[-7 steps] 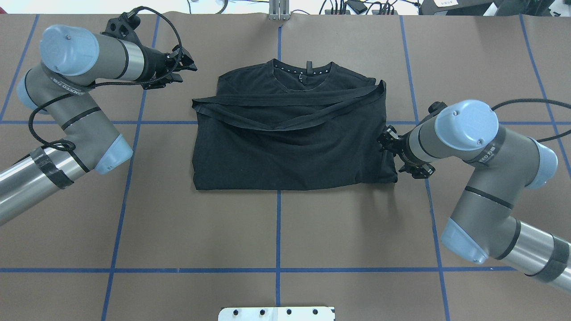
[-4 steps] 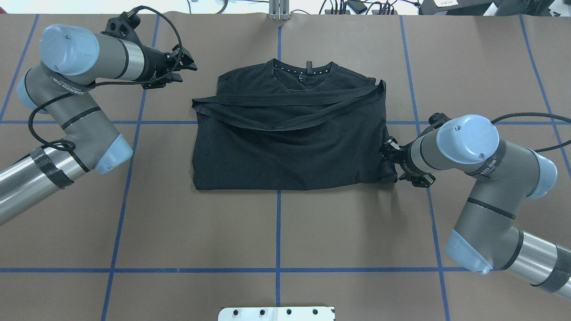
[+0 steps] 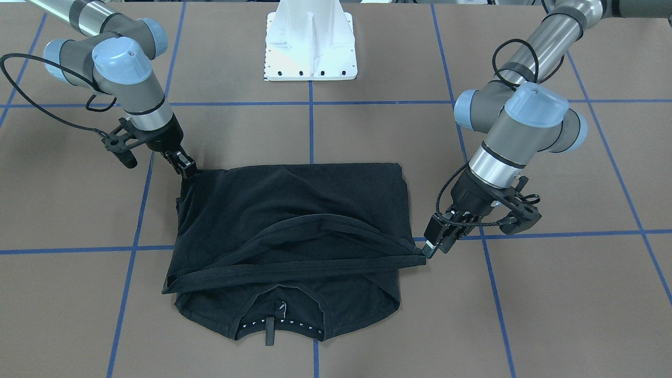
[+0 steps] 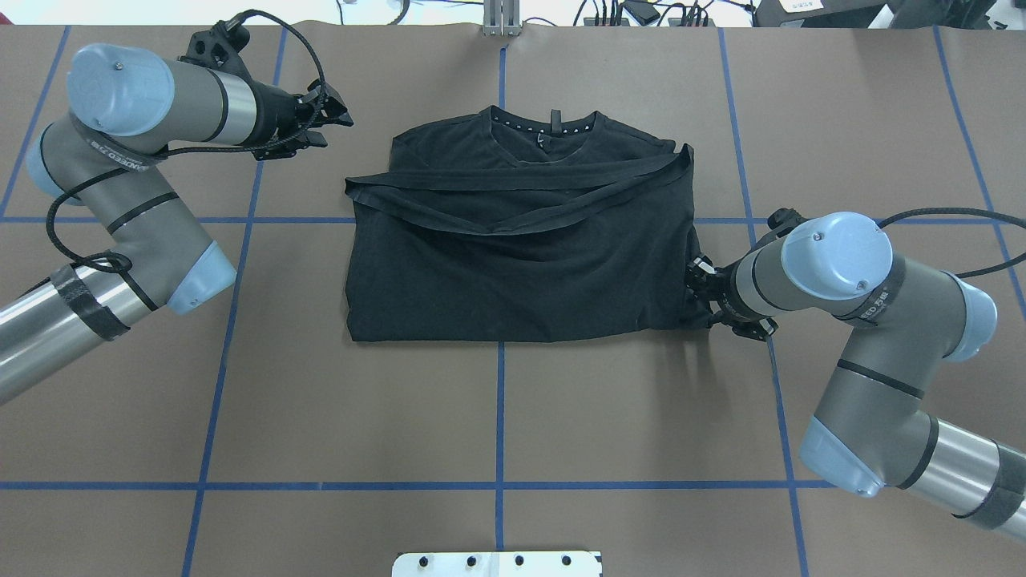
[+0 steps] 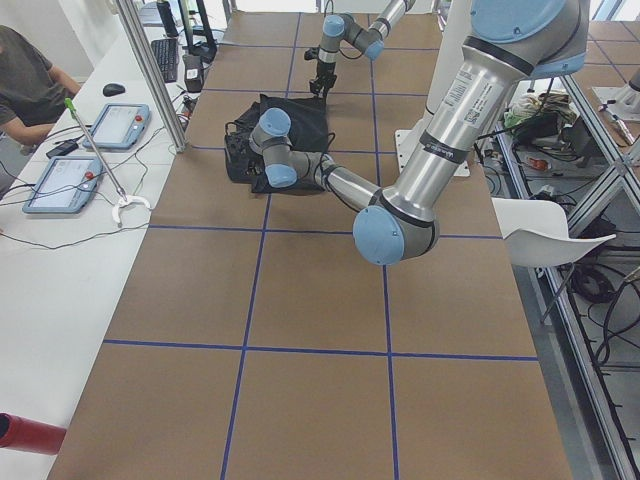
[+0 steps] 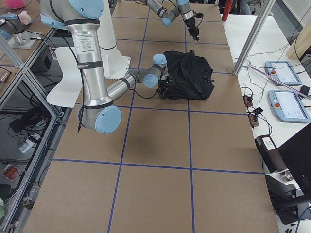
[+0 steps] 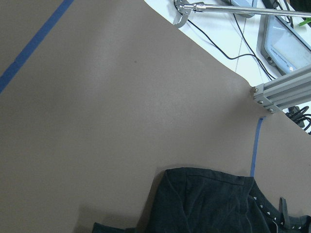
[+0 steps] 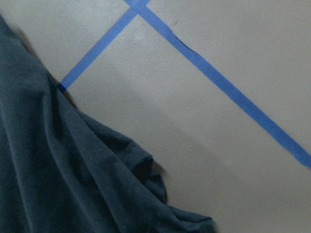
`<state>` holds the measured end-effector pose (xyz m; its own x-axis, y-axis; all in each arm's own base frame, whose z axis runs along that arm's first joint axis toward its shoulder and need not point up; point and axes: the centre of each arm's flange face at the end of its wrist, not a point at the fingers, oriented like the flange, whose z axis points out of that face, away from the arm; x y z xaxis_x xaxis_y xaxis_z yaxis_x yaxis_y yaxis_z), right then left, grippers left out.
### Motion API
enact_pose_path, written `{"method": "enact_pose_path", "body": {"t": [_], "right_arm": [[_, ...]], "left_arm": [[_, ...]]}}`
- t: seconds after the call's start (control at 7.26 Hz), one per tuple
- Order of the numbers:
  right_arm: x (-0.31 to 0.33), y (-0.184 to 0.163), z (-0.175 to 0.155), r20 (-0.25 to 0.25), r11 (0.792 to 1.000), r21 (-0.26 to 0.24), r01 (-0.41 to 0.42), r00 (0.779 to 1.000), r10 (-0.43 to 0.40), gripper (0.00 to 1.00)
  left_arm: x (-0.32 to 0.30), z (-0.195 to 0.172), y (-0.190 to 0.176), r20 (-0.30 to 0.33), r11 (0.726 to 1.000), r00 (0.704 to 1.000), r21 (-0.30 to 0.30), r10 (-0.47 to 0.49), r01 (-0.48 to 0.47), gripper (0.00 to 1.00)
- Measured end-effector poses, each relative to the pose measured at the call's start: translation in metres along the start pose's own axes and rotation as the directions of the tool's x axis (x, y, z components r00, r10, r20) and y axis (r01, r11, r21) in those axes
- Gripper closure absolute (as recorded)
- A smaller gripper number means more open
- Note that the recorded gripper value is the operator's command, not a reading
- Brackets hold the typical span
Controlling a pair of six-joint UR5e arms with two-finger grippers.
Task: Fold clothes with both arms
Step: 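Move the right gripper down to the folded shirt's side edge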
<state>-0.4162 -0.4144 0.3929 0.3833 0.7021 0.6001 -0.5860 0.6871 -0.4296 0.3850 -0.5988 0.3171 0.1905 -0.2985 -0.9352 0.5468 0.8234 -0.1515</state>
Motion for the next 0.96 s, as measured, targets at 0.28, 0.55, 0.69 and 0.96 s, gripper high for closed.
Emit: {"method": "enact_pose_path", "body": {"t": [0.28, 0.55, 0.69, 0.96], "right_arm": [[0.002, 0.001, -0.001, -0.001, 1.000, -0.005, 0.004, 1.000, -0.004, 1.00], [0.006, 0.001, -0.003, -0.007, 1.000, -0.020, 0.008, 1.000, -0.009, 1.00], [0.010, 0.003, -0.010, -0.009, 0.999, -0.043, 0.011, 1.000, -0.011, 1.00], [0.029, 0.005, -0.034, -0.004, 0.997, -0.078, 0.016, 1.000, -0.016, 1.00]], "left_arm": [[0.002, -0.002, 0.001, 0.001, 1.000, 1.000, 0.000, 0.000, 0.000, 0.43], [0.002, -0.002, 0.001, 0.001, 1.000, 1.000, 0.000, 0.000, 0.000, 0.43], [0.002, -0.002, 0.001, 0.001, 1.000, 1.000, -0.001, 0.000, 0.000, 0.43], [0.002, -0.002, 0.001, 0.001, 1.000, 1.000, -0.002, 0.000, 0.000, 0.43]]}}
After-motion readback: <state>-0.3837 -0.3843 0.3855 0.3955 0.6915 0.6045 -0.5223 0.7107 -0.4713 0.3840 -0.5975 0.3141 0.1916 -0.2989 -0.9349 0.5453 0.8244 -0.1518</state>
